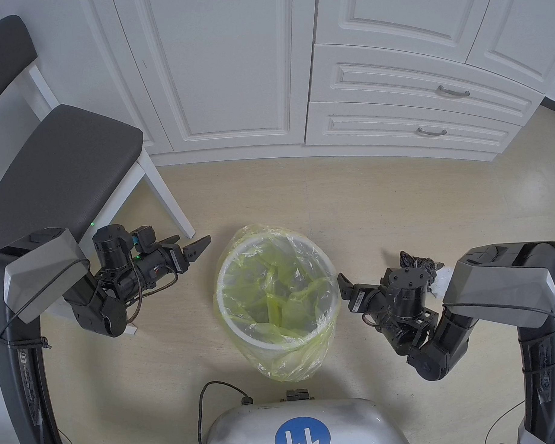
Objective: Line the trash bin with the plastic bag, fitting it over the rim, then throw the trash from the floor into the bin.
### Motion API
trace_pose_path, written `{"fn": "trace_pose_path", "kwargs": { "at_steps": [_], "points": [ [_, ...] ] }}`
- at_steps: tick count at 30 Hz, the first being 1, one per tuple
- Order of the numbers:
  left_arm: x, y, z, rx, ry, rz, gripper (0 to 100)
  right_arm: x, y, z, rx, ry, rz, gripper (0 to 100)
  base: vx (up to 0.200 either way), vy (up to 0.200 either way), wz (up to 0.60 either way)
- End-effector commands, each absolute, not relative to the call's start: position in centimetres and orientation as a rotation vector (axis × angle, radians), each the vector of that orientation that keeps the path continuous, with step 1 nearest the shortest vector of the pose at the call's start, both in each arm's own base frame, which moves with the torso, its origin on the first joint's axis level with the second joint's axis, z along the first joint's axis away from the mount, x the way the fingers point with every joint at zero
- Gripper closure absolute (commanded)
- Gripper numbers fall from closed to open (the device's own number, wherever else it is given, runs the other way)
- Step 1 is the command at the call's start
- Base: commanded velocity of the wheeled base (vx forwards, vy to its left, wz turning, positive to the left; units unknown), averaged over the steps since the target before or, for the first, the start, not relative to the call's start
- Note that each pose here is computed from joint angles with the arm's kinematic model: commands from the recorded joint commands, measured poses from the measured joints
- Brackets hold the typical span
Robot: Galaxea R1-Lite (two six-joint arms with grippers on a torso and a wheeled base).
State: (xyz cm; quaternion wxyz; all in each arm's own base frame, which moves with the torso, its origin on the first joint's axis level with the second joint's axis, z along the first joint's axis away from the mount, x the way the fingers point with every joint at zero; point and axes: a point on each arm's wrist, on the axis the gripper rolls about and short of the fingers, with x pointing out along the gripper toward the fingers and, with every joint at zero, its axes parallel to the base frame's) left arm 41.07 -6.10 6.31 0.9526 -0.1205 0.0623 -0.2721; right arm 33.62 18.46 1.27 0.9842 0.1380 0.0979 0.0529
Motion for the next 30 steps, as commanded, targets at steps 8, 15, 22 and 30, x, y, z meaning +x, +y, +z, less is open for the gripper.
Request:
{"fn": "trace_pose_path", "kwargs": {
  "at_steps": [8, 15, 22, 30],
  "points": [
    [40.8, -6.3, 6.5, -0.232, 0.117, -0.561, 0, 33.7, 18.5, -0.5, 0.257, 0.236, 0.098, 0, 0.0, 0.0, 0.0],
    [40.2, -7.1, 5.6, -0.199, 0.146, -0.58, 0, 33.0, 17.0, 0.2, 0.244, 0.248, 0.072, 0, 0.0, 0.0, 0.0],
    [39.9, -10.5, 4.2, -0.198, 0.108, -0.641, 0, 29.1, 12.9, 3.6, 0.294, 0.26, 0.018, 0, 0.0, 0.0, 0.0],
    [42.4, -11.8, 5.5, -0.382, 0.068, -0.676, 0, 25.1, 8.7, 3.5, 0.472, 0.296, -0.107, 0, 0.0, 0.0, 0.0]
  ]
}}
